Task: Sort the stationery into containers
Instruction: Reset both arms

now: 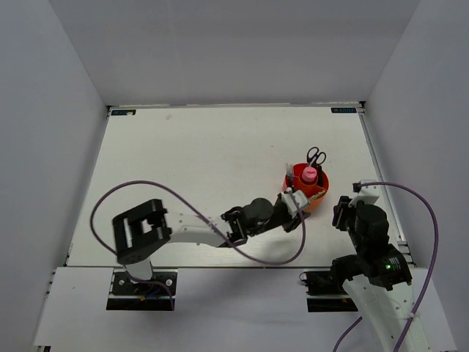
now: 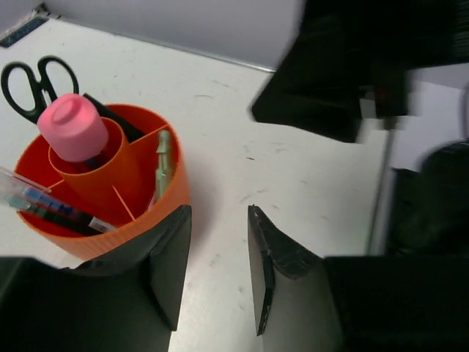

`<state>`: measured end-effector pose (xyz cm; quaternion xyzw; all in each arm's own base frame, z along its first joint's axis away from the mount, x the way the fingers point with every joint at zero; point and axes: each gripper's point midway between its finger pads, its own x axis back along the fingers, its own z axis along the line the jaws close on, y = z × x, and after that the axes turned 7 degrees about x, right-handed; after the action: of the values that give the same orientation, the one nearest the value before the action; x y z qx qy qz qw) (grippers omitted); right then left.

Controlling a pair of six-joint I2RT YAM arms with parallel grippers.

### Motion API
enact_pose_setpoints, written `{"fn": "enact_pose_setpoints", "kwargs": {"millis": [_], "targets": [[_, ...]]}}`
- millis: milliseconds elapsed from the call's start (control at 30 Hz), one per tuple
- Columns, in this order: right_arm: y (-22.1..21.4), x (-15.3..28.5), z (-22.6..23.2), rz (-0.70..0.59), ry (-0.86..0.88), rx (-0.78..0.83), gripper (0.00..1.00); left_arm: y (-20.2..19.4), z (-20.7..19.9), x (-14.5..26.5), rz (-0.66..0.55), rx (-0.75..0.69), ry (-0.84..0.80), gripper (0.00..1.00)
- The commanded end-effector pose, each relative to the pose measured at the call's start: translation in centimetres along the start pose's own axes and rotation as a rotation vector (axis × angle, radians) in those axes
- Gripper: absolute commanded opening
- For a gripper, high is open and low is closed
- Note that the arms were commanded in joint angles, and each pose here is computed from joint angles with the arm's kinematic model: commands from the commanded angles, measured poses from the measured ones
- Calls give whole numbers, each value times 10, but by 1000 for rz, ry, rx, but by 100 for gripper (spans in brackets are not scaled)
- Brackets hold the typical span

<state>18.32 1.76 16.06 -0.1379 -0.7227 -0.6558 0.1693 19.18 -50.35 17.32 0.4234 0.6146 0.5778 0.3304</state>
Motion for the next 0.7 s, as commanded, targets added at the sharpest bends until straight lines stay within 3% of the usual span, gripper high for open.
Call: {"fn": "enact_pose_setpoints", "kwargs": {"millis": [0, 100, 200, 233, 267, 300, 367, 400, 433, 467, 500, 533, 567, 667], "targets": [[6, -3, 2, -23, 10, 13, 41, 52, -11, 44, -75, -62, 5, 48], [5, -5, 4, -16, 19, 16, 41, 52, -2, 55, -24, -83, 40, 58], [5, -6, 3, -13, 19, 25, 42, 43, 4, 74, 21, -68, 46, 58], [4, -6, 7, -6, 39, 29, 44, 62, 4, 87, -20, -53, 46, 48], [4, -6, 8, -6, 50, 41, 44, 54, 9, 95, -3, -40, 69, 34], [3, -6, 11, 2, 71, 65, 49, 43, 20, 104, 41, -22, 116, 10], [1, -8, 24, 50, 153, 107, 55, 23, 48, 138, 196, 84, 205, 0], [5, -6, 24, 67, 161, 123, 60, 30, 73, 147, 221, 146, 263, 2], [16, 1, 23, 78, 171, 148, 63, 32, 80, 158, 239, 274, 294, 11], [-1, -8, 23, 244, 168, 173, 66, 5, 118, 196, 409, 354, 413, 31], [1, -8, 20, 293, 149, 180, 68, 9, 122, 209, 431, 400, 422, 72], [15, -5, 15, 406, 146, 238, 74, -17, 126, 241, 574, 436, 483, 86], [21, -4, 11, 436, 126, 252, 77, -13, 149, 260, 557, 470, 555, 100], [55, 2, -7, 467, 23, 258, 84, -22, 169, 307, 593, 450, 657, 100]]}}
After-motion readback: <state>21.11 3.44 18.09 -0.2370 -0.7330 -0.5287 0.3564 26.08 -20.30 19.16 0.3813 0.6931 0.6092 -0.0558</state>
